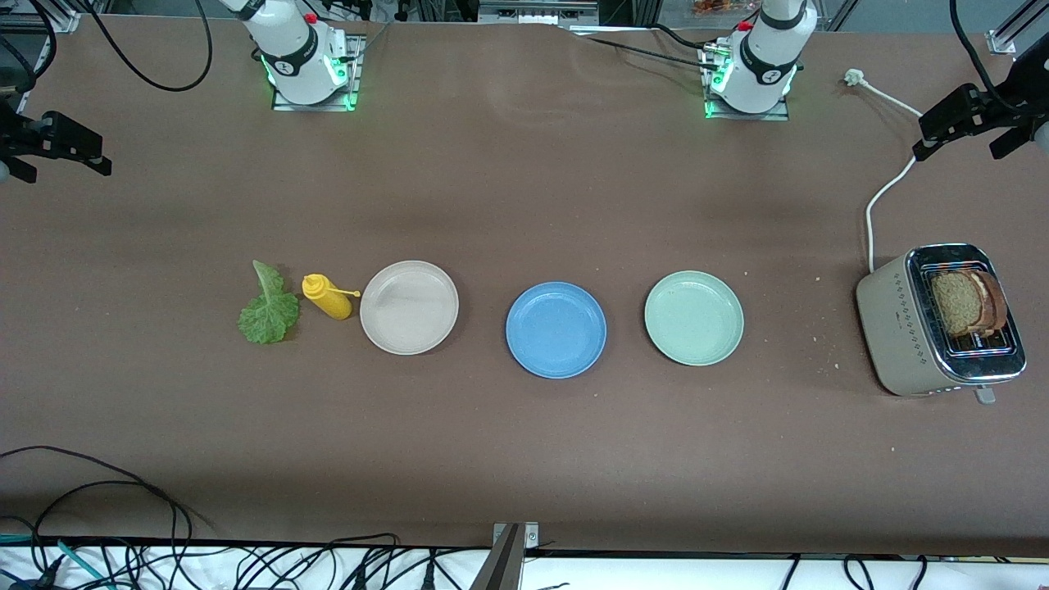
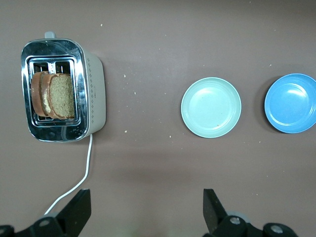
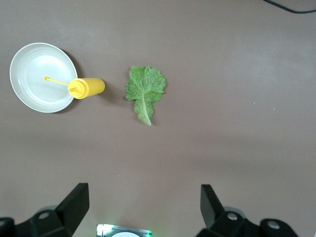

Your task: Make sandwich in blue plate with both arms

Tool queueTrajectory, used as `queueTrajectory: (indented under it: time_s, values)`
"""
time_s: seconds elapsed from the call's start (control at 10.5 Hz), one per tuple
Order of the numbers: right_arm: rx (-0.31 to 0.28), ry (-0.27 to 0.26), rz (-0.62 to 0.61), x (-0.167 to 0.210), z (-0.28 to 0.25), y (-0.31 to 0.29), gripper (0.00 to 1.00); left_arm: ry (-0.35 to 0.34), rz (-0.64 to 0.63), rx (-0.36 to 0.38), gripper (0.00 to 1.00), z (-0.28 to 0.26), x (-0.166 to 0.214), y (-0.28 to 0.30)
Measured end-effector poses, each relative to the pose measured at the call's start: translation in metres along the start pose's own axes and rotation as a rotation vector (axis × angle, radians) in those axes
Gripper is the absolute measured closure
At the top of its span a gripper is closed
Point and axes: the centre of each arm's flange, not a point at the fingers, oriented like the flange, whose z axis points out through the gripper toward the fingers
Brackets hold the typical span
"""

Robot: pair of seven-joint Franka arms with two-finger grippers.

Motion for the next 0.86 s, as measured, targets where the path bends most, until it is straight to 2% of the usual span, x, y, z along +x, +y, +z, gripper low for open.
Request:
queueTrajectory:
  time_s: [0.29, 0.57, 0.86]
  values:
    - [0.000, 0.000, 0.000, 0.000, 0.000, 0.000, 0.00, -0.022, -0.019, 0.001, 0.00, 0.011, 0.008, -0.012]
    - [0.000, 0.000, 0.000, 0.000, 0.000, 0.000, 0.00, -0.075, -0.034, 0.002, 0.00, 0.040, 0.026, -0.023]
    - [0.000, 0.000, 0.001, 0.000, 0.000, 0.000, 0.00, -0.101, -0.104, -0.001, 0.00, 0.058, 0.037, -0.062]
